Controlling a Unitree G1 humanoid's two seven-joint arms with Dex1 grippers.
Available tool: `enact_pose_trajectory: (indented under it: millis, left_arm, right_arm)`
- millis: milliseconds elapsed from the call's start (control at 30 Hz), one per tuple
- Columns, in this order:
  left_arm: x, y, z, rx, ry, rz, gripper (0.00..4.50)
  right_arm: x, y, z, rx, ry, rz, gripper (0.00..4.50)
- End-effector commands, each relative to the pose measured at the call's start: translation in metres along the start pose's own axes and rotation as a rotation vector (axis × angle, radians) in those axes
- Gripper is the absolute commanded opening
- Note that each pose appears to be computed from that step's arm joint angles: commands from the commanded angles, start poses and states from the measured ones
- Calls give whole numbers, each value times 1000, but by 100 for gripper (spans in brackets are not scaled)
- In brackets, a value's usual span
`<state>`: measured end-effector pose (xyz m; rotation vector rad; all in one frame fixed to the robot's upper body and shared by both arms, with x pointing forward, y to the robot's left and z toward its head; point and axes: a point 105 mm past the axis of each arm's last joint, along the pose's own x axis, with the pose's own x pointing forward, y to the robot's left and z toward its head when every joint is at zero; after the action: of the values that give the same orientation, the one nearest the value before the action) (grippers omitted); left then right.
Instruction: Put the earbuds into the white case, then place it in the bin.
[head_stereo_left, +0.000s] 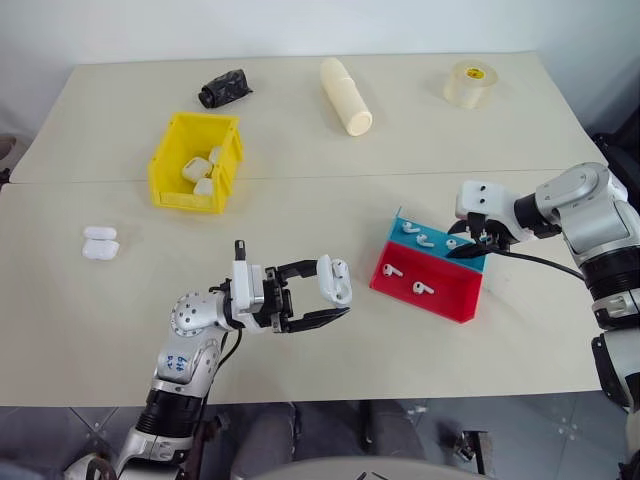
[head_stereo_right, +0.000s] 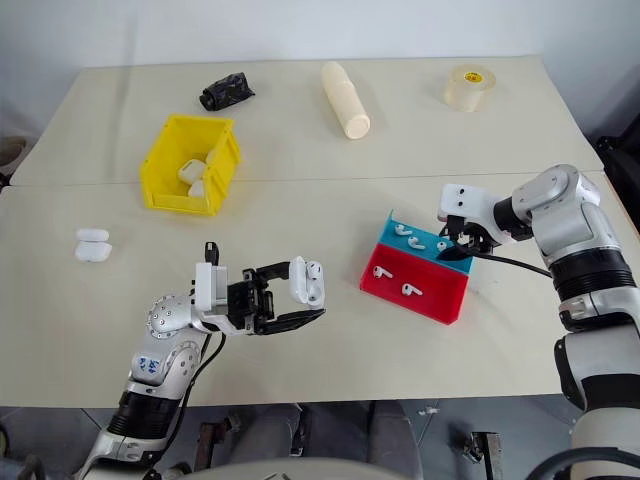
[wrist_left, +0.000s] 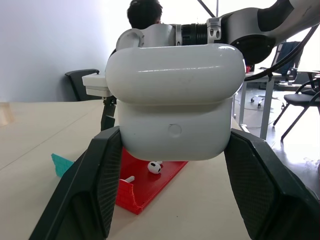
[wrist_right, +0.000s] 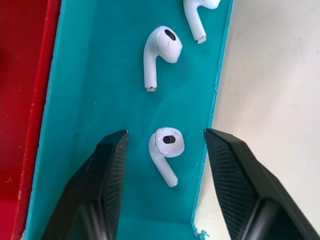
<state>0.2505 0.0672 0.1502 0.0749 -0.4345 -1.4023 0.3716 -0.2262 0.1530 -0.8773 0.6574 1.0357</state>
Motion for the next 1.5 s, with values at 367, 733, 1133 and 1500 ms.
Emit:
enact_pose_trajectory:
  millis: [367,733,1133,1500]
  left_arm:
    - [0,1,7,39,-10,-4,273]
    - [-1,2,9,45,-11,-1,273]
    - [-4,17,12,40,-7,25,273]
    - [6,33,21,16,-23,43,273]
  right_arm:
    - [3,0,-1,-7,9,-12,62]
    - [-41,-5,41,-9,-253,-109,62]
    - [-68,80,124,274,-1065,135,62]
    - [-51,130,158,533,-1353,306,62]
